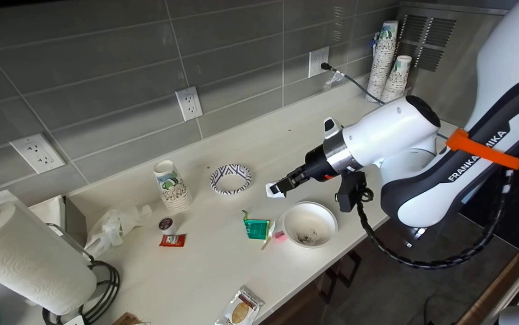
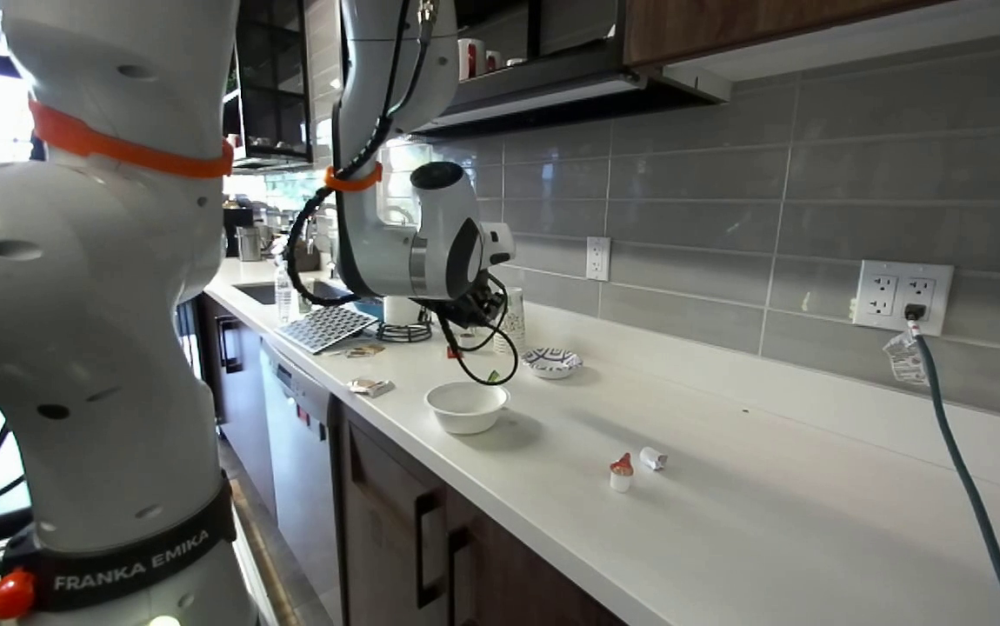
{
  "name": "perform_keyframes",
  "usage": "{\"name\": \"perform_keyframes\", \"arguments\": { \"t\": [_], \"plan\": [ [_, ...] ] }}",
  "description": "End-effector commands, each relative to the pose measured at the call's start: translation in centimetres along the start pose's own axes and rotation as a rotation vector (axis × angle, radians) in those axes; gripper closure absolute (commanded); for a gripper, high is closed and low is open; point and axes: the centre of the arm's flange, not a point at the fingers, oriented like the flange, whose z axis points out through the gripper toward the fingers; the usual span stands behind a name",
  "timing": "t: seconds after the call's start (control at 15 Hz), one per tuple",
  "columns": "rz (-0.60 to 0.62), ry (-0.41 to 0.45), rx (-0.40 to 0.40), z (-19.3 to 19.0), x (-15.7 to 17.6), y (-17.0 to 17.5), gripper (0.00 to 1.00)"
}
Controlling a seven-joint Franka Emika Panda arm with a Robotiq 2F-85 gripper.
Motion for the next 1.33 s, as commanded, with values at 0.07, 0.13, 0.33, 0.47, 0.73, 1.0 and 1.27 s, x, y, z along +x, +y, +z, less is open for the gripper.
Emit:
{"name": "perform_keyframes", "arguments": {
  "t": [0.07,0.13,0.33,0.47,0.73,1.0,1.27],
  "plan": [
    [0.045,0.133,0.111,-2.4,0.3,1.0,0.76],
    [0.059,0.169,0.15,-3.0,0.2,1.2,0.76],
    [0.079,0.219,0.236,-4.4,-0.3,1.7,0.76],
    [0.088,0.225,0.27,-5.1,-0.7,2.0,0.76],
    [0.095,0.232,0.292,-6.3,-1.0,2.8,0.76],
    [0.126,0.3,0.347,-8.3,-1.3,4.3,0.76],
    [0.167,0.35,0.42,-9.4,-2.3,6.1,0.76]
  ]
}}
